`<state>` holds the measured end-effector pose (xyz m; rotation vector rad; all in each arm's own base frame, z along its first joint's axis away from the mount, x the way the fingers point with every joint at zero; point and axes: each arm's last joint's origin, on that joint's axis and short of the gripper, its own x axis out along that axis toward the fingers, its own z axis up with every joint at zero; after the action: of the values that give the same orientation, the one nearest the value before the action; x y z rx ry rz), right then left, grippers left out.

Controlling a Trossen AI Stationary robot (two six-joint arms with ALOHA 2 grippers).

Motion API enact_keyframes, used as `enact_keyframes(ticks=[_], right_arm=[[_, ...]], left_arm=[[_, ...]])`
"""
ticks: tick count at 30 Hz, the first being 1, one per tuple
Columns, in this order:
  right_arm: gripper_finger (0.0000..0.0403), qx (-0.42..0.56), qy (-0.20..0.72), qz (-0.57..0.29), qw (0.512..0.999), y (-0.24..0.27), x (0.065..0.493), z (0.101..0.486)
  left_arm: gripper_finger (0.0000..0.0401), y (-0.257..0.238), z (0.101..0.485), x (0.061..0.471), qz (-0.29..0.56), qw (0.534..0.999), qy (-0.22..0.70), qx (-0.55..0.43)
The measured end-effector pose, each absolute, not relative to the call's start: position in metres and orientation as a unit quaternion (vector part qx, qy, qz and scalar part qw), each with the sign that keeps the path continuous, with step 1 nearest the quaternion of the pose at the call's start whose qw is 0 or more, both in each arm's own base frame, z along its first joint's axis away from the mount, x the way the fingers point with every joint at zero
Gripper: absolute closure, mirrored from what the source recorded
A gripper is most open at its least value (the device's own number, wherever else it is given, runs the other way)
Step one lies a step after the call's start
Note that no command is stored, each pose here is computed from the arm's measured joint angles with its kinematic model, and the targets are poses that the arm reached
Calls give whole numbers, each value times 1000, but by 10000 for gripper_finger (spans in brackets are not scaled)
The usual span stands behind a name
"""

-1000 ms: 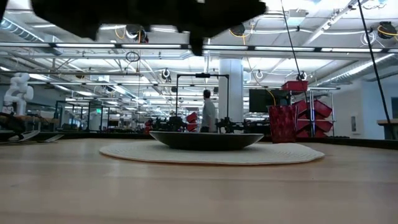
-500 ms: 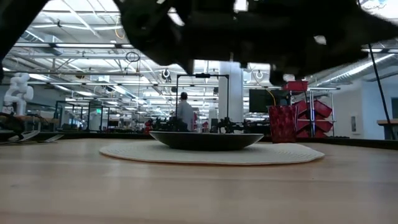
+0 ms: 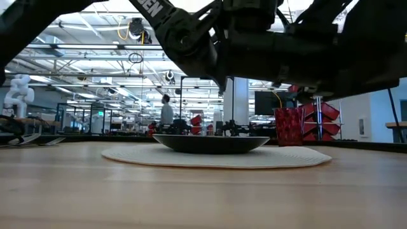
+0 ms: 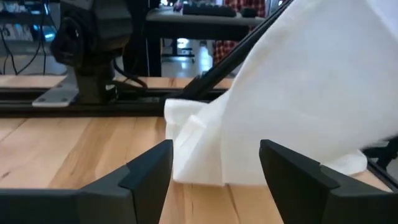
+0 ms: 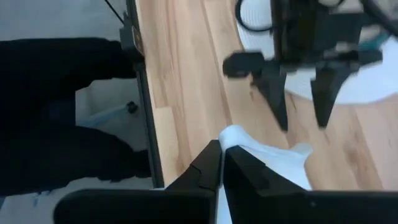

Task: Set table place
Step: Fold the white table napkin

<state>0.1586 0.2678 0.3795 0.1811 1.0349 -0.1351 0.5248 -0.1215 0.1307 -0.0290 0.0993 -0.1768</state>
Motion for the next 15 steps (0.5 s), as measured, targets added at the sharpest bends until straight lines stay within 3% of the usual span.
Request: enact_keyframes(ticks=[11,15], right_arm=[[403,93,480,-33,872,273,165,382],[403,95,480,-31,871,274,163,382]], left_arm=[[175,-126,117,545,-88,995,31,-19],[177,-127,108,544,-87,994,71,-14]])
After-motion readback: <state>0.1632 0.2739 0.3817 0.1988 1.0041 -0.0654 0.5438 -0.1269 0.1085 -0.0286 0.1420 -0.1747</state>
